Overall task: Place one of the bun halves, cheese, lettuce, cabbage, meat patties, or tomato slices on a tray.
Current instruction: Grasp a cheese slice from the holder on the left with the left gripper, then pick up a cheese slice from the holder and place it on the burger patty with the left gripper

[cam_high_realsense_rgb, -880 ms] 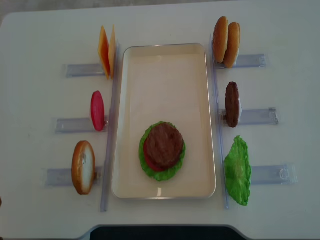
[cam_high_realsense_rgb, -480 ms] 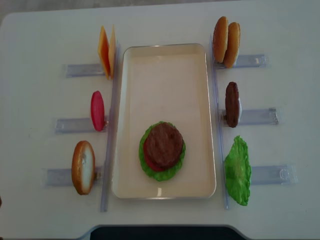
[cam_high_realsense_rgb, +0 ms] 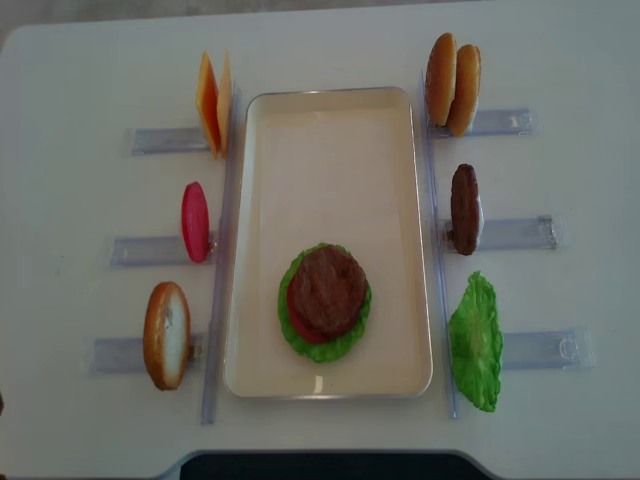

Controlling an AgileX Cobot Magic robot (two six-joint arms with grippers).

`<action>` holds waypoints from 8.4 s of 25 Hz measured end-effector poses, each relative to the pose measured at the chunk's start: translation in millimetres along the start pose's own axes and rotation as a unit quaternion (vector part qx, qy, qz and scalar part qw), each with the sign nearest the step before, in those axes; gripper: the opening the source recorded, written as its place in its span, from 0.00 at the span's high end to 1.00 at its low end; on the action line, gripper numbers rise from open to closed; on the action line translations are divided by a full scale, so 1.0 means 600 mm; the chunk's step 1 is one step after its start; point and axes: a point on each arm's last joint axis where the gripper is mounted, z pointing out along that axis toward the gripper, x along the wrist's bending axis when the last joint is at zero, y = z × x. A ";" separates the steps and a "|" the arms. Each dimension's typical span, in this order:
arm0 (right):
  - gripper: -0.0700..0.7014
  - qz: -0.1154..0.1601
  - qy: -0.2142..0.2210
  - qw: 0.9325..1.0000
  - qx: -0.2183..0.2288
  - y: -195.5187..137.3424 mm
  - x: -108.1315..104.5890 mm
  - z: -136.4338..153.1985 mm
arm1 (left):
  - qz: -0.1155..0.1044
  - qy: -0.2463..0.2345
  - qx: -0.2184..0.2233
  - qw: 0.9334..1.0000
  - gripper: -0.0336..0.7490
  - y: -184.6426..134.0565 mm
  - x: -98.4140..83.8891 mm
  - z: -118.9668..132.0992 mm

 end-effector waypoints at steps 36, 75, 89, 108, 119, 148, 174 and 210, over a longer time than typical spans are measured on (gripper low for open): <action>0.44 0.000 0.000 1.000 0.000 0.000 0.000 0.000 | -0.042 -0.017 0.139 0.989 0.62 0.270 -0.010 0.187; 0.44 0.000 0.000 1.000 0.001 0.000 0.000 0.000 | -0.045 -0.057 0.315 0.946 0.40 0.439 -0.082 0.608; 0.44 0.000 0.000 1.000 0.001 0.000 0.000 0.000 | 0.012 -0.098 0.329 0.939 0.39 0.406 -0.249 0.611; 0.44 0.000 0.000 1.000 0.001 -0.001 0.000 0.000 | 0.019 -0.085 0.371 0.924 0.39 0.355 -0.259 0.665; 0.44 0.000 0.000 1.000 0.001 -0.001 0.000 0.000 | 0.046 -0.056 0.406 0.911 0.39 0.318 -0.256 0.695; 0.44 0.000 0.000 1.000 0.003 -0.001 0.000 0.000 | 0.042 -0.061 0.389 0.918 0.92 0.346 -0.257 0.688; 0.44 0.000 0.000 1.000 0.003 -0.001 0.000 0.000 | 0.025 -0.111 0.305 0.945 0.92 0.448 -0.202 0.447; 0.44 0.000 0.000 1.000 0.003 -0.001 0.000 0.000 | -0.028 -0.206 0.300 0.931 0.92 0.253 -0.139 0.213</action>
